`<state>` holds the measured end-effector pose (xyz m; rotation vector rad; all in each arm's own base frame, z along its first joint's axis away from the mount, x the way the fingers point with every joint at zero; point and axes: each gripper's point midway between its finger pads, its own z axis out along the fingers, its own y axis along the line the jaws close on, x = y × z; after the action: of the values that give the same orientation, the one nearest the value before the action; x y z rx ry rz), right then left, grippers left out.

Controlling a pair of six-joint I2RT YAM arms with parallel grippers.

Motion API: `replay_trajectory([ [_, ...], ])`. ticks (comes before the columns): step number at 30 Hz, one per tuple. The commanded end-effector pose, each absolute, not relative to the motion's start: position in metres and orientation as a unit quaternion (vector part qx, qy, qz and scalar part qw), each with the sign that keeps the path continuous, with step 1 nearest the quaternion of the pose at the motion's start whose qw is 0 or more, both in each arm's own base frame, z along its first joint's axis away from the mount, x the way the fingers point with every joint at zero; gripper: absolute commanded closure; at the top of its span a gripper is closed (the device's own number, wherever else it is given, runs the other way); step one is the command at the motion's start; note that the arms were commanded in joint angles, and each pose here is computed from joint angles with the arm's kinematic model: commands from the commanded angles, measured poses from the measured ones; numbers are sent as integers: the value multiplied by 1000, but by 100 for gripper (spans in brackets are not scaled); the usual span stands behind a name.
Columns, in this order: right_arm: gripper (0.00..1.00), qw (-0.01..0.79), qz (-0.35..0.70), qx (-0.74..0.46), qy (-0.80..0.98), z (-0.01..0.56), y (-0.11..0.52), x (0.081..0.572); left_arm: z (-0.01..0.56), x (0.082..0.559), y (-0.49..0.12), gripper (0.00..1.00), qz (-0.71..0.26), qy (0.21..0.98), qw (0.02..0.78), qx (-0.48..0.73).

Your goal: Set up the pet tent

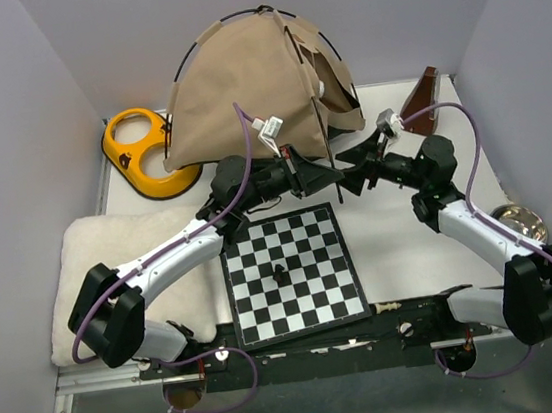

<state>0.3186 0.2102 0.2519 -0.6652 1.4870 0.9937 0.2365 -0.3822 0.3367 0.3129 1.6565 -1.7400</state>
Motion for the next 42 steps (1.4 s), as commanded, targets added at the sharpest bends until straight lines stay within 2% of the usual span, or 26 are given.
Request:
replay_trajectory([
  [1,27,623,419,-326,574,269,214,304,370,231,-380,100,-692,595,379,154],
  [16,39,658,406,-342,534,283,225,309,371,232,-381,100,-692,598,373,155],
  [26,53,662,402,-334,537,286,226,315,372,231,-380,100,-694,595,375,153],
  [35,55,662,403,-316,547,288,227,326,372,230,-379,100,-694,595,375,152],
  [38,66,661,405,-318,546,289,229,326,372,230,-379,100,-693,596,376,153],
  [39,76,658,405,-320,548,287,229,327,372,232,-378,100,-692,596,378,151],
  [42,97,655,405,-327,548,284,230,324,374,238,-377,100,-684,595,394,151],
])
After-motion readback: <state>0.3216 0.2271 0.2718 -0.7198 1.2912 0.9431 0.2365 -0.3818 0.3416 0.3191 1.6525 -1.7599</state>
